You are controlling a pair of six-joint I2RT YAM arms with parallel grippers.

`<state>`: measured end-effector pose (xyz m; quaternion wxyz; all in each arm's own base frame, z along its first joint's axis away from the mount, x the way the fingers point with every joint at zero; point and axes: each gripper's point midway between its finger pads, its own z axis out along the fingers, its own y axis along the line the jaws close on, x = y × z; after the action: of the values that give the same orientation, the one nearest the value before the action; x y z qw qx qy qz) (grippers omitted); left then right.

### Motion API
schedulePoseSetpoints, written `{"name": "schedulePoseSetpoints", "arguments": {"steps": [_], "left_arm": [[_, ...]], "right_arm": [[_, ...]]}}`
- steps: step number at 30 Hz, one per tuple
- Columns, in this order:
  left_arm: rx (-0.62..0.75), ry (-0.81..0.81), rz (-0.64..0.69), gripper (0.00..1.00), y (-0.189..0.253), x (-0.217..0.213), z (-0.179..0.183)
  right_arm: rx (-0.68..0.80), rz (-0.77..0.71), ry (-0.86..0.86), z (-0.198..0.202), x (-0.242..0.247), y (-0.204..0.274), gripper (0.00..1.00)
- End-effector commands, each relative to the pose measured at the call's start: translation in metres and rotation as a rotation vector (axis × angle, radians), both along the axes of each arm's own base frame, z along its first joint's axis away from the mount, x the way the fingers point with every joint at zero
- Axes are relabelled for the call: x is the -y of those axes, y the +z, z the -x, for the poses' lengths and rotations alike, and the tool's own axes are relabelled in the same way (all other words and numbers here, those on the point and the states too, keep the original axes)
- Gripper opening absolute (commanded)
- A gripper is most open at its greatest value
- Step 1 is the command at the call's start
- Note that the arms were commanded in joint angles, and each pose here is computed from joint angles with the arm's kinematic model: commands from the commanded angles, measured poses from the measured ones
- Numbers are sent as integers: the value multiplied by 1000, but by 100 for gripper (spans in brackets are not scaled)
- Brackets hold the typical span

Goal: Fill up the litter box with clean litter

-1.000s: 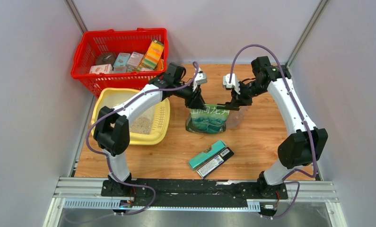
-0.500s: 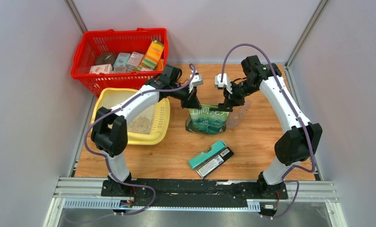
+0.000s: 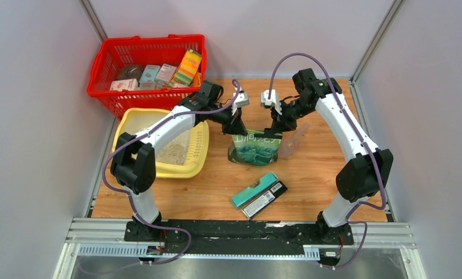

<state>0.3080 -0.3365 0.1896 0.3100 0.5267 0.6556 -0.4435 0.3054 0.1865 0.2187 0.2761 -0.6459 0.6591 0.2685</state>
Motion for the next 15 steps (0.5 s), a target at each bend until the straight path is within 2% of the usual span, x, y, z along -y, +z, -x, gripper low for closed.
{"name": "schedulePoseSetpoints", "arguments": {"steps": [1, 10, 15], "left_arm": [[19, 7, 26, 3, 17, -3, 3], [34, 15, 28, 4, 24, -7, 3], [33, 17, 29, 6, 26, -7, 2]], "right_arm": [[-275, 17, 10, 55, -1, -11, 0], [-302, 73, -44, 51, 4, -29, 0], [-271, 99, -51, 47, 5, -35, 2]]}}
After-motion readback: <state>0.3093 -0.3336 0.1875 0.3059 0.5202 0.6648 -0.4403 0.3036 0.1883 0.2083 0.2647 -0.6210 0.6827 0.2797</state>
